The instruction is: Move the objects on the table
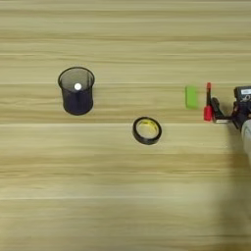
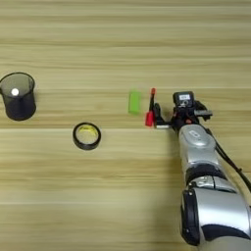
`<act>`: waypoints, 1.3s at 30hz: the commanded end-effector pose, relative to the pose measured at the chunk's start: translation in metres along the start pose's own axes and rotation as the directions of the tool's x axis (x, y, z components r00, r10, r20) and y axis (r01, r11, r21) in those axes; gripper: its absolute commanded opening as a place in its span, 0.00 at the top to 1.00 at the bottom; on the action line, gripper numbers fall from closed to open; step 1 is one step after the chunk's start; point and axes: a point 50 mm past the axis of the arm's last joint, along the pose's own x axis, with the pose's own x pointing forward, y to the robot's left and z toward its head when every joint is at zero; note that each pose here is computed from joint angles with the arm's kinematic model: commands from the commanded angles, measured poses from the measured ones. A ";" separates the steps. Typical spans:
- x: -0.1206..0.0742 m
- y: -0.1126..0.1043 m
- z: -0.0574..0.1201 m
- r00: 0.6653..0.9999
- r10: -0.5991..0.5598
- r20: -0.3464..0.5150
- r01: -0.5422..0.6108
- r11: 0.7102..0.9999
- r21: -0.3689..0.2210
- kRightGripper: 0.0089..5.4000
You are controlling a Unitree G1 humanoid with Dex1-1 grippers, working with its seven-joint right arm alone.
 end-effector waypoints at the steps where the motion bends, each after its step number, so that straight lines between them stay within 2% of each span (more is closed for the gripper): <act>1: 0.014 0.002 0.046 0.991 0.012 0.130 -0.006 0.999 -0.045 0.01; 9: 0.018 0.018 0.055 0.987 0.062 0.148 -0.053 0.997 -0.064 0.01; 39: 0.023 0.050 0.069 0.971 0.160 0.179 -0.145 0.985 -0.097 0.01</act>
